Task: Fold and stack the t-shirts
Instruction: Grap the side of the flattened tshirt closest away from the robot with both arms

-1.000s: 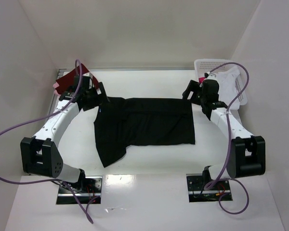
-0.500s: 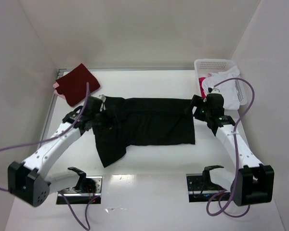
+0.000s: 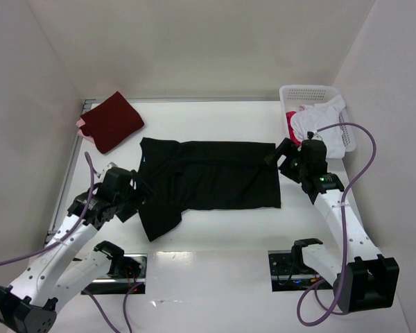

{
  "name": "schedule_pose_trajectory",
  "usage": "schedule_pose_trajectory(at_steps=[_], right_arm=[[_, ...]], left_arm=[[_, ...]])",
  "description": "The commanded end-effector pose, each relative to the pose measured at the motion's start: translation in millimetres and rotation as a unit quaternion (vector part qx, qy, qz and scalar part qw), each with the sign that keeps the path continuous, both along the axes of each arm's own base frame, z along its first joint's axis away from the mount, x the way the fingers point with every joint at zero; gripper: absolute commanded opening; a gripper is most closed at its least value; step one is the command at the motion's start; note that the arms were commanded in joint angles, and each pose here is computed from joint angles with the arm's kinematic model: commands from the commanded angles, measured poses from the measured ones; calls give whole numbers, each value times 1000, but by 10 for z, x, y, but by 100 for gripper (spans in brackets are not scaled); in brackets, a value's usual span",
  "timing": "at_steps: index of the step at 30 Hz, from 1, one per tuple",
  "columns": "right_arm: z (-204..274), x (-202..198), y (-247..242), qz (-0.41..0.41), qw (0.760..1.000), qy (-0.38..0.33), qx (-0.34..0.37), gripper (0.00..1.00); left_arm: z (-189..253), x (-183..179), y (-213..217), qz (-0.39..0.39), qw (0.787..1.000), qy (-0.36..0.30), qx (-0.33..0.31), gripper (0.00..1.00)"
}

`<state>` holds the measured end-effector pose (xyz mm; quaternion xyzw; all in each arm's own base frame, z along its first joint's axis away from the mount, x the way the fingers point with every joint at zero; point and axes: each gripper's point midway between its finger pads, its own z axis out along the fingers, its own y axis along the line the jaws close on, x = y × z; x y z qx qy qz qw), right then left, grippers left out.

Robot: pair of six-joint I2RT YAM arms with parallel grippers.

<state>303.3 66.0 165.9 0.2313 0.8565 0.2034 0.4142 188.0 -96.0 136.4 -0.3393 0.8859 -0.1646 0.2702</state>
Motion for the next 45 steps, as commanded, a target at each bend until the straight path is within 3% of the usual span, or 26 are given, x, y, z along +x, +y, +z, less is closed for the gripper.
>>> schedule_pose_trajectory(at_steps=[1, 10, 22, 26, 35, 45], right_arm=[[-48, -3, 7, -40, 998, 9, 40, 95], [-377, -106, 13, -71, 994, 36, 72, 97], [-719, -216, 4, -83, 991, 79, 67, 97], [-813, -254, 27, -79, 991, 90, 65, 97], [-1063, -392, 36, -87, 986, 129, 58, 95], [-1021, -346, 26, -90, 988, 116, 58, 95]], left_arm=[[-235, -37, 101, 82, 996, 38, -4, 100], [-496, -154, 165, 164, 984, 41, -56, 100], [-844, -191, 164, 155, 984, 82, -28, 100], [-904, -231, 182, 155, 984, 78, -31, 92], [-966, -127, 190, 100, 992, 78, 19, 88], [-1093, -12, 90, 37, 991, 118, 56, 81]])
